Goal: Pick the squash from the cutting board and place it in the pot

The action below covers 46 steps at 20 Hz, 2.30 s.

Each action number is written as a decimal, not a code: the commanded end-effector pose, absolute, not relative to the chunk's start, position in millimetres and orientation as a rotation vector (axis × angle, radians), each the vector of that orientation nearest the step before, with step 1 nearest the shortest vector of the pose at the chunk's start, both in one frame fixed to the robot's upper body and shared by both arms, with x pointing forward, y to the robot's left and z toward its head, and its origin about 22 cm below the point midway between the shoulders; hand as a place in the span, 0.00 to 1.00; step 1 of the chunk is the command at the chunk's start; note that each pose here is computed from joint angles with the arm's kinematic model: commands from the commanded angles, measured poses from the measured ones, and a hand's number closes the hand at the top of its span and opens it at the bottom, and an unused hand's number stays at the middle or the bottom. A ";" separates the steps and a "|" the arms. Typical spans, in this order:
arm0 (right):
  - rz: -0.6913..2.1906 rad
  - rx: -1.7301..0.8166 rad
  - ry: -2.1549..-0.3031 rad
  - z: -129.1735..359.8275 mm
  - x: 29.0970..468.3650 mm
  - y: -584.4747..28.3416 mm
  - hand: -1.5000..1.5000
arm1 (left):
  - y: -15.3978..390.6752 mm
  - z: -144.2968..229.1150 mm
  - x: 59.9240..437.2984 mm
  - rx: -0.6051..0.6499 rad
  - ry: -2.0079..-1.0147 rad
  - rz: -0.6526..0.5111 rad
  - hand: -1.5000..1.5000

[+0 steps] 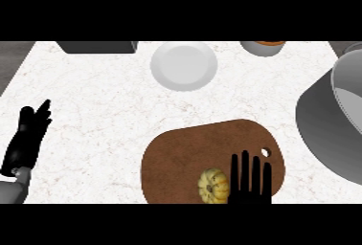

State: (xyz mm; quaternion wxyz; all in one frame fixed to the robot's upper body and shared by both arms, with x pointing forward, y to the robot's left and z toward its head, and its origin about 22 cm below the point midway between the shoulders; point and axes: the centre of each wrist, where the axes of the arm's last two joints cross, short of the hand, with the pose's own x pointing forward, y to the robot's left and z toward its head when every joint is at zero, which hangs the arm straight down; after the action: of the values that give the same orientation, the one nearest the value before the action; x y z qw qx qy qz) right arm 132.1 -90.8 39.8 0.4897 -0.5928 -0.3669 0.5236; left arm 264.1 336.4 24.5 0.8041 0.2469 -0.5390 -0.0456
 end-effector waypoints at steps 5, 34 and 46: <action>1.151 -1.414 -0.811 55.3 111.9 -34.4 0.00 | 323.2 22.5 258.9 0.522 -1.164 -0.120 0.50; 1.102 -1.389 -0.712 20.5 146.6 -31.9 0.00 | 325.2 40.3 267.7 0.499 -1.158 -0.112 0.50; 1.123 -1.318 -0.709 12.7 189.2 -42.1 1.00 | 341.1 25.6 265.3 0.494 -1.157 -0.105 0.50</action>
State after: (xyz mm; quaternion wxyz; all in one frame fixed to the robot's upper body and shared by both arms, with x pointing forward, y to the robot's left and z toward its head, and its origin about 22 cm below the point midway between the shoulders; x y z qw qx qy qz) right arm 173.8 -45.7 18.7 0.5611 -0.5457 -0.3495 0.5150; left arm 263.6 334.2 26.3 0.8038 0.2400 -0.5422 -0.0484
